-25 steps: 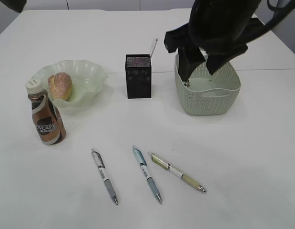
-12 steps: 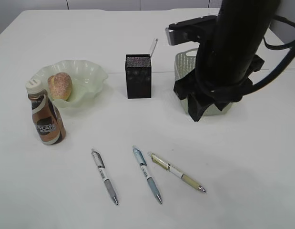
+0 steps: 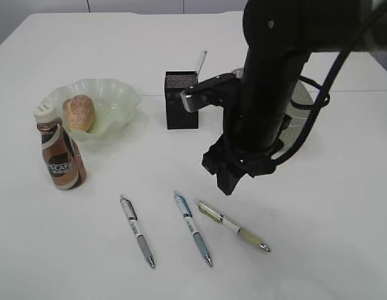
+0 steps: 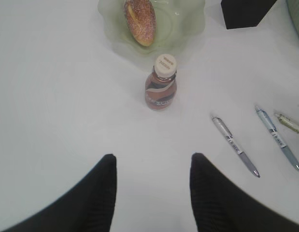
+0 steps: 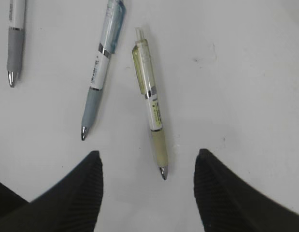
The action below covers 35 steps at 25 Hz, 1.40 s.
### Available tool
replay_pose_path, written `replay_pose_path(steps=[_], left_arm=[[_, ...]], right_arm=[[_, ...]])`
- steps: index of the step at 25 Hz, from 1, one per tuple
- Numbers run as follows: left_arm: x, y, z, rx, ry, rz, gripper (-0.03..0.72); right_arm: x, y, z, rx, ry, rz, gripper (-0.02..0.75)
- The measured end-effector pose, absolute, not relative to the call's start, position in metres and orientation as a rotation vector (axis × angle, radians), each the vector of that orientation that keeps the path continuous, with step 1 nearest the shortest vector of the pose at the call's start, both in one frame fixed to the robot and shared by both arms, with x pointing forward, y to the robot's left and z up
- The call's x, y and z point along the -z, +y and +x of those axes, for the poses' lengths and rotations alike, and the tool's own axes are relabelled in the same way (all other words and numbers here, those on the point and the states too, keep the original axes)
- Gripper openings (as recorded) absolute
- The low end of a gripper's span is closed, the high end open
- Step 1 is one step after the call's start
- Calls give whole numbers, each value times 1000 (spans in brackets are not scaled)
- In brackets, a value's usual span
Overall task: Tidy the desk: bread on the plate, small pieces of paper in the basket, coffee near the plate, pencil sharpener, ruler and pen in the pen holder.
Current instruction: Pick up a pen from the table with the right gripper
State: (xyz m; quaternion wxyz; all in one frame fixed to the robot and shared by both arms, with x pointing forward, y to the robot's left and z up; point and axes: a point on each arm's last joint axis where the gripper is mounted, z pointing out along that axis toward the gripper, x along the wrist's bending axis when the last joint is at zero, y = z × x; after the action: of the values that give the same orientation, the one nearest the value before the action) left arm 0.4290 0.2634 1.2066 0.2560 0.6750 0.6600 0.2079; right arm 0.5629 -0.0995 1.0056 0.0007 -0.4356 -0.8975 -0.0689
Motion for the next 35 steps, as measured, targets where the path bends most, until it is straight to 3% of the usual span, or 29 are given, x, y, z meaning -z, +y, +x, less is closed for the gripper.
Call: replay_pose_path(steps=[14,24,29,35], left_arm=[[-1207,263,429,-564,1791,1832,361],[-1207,263,429,-564,1791,1832,361],[-1207,263,429,-564,1791,1832,361],[-1207,263,429,-564,1791,1832,361]], right_arm=[[-927,-98,570,32,-2823,-1284,467],[-916,-86,564,94,-2919,-1165,467],[-898,-66,552,-16,-3011,-1013,467],[-897,-68,554,-86,-3077,-1012,467]])
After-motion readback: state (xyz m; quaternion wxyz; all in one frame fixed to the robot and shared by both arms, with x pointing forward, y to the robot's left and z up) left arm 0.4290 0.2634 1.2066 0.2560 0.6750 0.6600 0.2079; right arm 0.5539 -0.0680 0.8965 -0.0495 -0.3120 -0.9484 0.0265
